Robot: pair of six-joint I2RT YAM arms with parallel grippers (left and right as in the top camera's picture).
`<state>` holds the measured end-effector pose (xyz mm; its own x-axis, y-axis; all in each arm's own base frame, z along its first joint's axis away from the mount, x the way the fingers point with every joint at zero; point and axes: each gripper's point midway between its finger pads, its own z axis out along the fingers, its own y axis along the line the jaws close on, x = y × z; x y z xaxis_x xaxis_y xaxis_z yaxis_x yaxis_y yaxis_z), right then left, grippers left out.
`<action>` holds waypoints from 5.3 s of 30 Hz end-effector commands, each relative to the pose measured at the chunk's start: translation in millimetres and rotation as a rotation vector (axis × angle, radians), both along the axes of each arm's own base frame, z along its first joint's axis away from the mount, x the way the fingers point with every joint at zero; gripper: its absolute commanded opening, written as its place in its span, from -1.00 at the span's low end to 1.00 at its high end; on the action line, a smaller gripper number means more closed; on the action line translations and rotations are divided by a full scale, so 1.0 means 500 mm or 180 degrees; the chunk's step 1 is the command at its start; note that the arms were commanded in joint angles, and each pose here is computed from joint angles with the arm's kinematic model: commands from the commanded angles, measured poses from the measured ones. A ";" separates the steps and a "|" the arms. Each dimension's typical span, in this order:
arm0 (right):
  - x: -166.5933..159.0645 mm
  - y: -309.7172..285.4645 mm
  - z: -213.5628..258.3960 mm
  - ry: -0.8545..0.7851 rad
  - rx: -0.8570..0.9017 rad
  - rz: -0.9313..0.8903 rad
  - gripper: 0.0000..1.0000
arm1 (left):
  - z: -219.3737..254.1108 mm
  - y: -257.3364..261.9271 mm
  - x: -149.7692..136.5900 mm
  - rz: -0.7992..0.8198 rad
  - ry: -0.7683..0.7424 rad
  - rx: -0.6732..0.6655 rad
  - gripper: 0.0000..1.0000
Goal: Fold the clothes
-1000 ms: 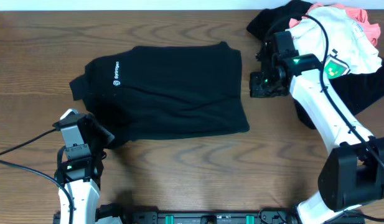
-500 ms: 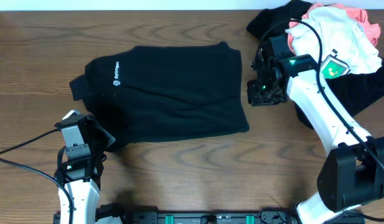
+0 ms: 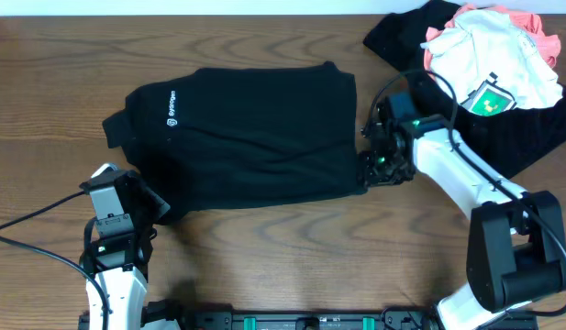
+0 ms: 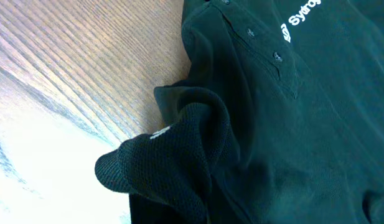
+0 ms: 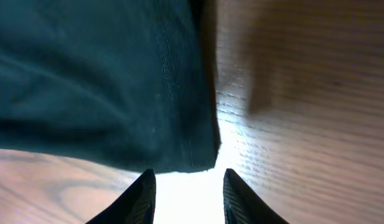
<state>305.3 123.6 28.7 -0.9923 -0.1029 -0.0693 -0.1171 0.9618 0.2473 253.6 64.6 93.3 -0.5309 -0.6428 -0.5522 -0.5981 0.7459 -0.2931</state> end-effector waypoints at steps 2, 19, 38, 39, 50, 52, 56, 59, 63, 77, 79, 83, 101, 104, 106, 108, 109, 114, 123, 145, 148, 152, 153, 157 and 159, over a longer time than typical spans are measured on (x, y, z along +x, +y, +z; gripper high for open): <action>-0.004 0.003 -0.028 -0.0089 0.0000 0.0118 -0.28 | 0.023 0.002 0.008 -0.0050 -0.0065 0.0070 -0.88; -0.034 0.030 -0.105 0.0184 0.0141 0.0231 -0.38 | 0.023 0.002 0.008 -0.0050 -0.0065 0.0070 -0.88; 0.023 0.078 0.049 -0.0151 0.0456 0.0292 -0.97 | 0.165 0.009 0.039 -0.0266 -0.0598 0.0423 -0.88; 0.032 0.080 0.073 -0.0241 0.0479 0.0296 -0.98 | 0.181 0.009 0.040 -0.0279 -0.0666 0.0459 -0.88; 0.102 0.082 0.375 -0.1468 0.0612 0.0304 -0.98 | 0.360 0.005 0.022 -0.0400 -0.1268 0.0823 -0.88; 0.107 0.080 0.415 -0.1618 0.0618 0.0296 -0.98 | 0.393 0.004 0.018 -0.0432 -0.1334 0.0895 -0.88; 0.113 0.068 0.484 -0.1850 0.0550 0.0249 -0.97 | 0.466 0.002 0.010 -0.0472 -0.1525 0.1042 -0.88; 0.114 0.067 0.531 -0.1969 0.0572 0.0245 -0.98 | 0.517 0.001 0.004 -0.0512 -0.1666 0.1176 -0.88; 0.119 0.055 0.594 -0.2177 0.0508 0.0188 -0.97 | 0.577 -0.002 -0.007 -0.0536 -0.1849 0.1316 -0.88; 0.078 0.026 0.765 -0.2611 0.0519 0.0106 -0.97 | 0.725 -0.019 -0.085 -0.0598 -0.2105 0.1600 -0.88; 0.067 0.023 0.779 -0.2620 0.0534 0.0085 -0.97 | 0.741 -0.022 -0.096 -0.0590 -0.2146 0.1613 -0.88; 0.048 0.016 0.802 -0.2644 0.0544 0.0070 -0.97 | 0.760 -0.026 -0.115 -0.0586 -0.2176 0.1622 -0.89; -0.026 -0.038 0.847 -0.2635 0.0381 -0.0265 -0.97 | 0.771 -0.057 -0.208 -0.0635 -0.2001 0.1390 -0.88; -0.033 -0.044 0.880 -0.2801 0.0400 -0.0284 -0.97 | 0.815 -0.056 -0.220 -0.0611 -0.2155 0.1516 -0.88; -0.038 -0.046 0.895 -0.2873 0.0424 -0.0290 -0.97 | 0.827 -0.060 -0.221 -0.0636 -0.2177 0.1507 -0.88; -0.041 -0.047 0.902 -0.2896 0.0434 -0.0292 -0.97 | 0.827 -0.067 -0.215 -0.0710 -0.2131 0.1451 -0.88; -0.044 -0.048 0.900 -0.2883 0.0429 -0.0291 -0.97 | 0.821 -0.070 -0.212 -0.0747 -0.2074 0.1410 -0.88; -0.056 -0.051 0.885 -0.2769 0.0390 -0.0282 -0.97 | 0.799 -0.070 -0.213 -0.0780 -0.1873 0.1331 -0.88; -0.114 -0.077 0.873 -0.2588 0.0389 -0.0510 -0.97 | 0.772 -0.048 -0.267 -0.0377 -0.1646 0.1174 -0.88; -0.061 -0.056 0.678 -0.1537 0.0003 -0.0532 -0.97 | 0.611 -0.024 -0.229 -0.0182 -0.0412 0.0643 -0.88; -0.034 -0.047 0.654 -0.1472 -0.0024 -0.0527 -0.97 | 0.583 -0.018 -0.191 -0.0211 -0.0173 0.0553 -0.88; 0.006 -0.035 0.624 -0.1375 -0.0067 -0.0516 -0.97 | 0.554 -0.007 -0.136 -0.0240 0.0086 0.0478 -0.88; 0.014 -0.032 0.617 -0.1357 -0.0078 -0.0505 -0.97 | 0.548 -0.004 -0.122 -0.0245 0.0130 0.0467 -0.88; 0.066 -0.020 0.584 -0.1309 -0.0119 -0.0486 -0.97 | 0.527 0.012 -0.052 -0.0264 0.0248 0.0443 -0.88; 0.095 -0.018 0.571 -0.1328 -0.0123 -0.0493 -0.97 | 0.520 0.018 -0.023 -0.0295 0.0268 0.0459 -0.88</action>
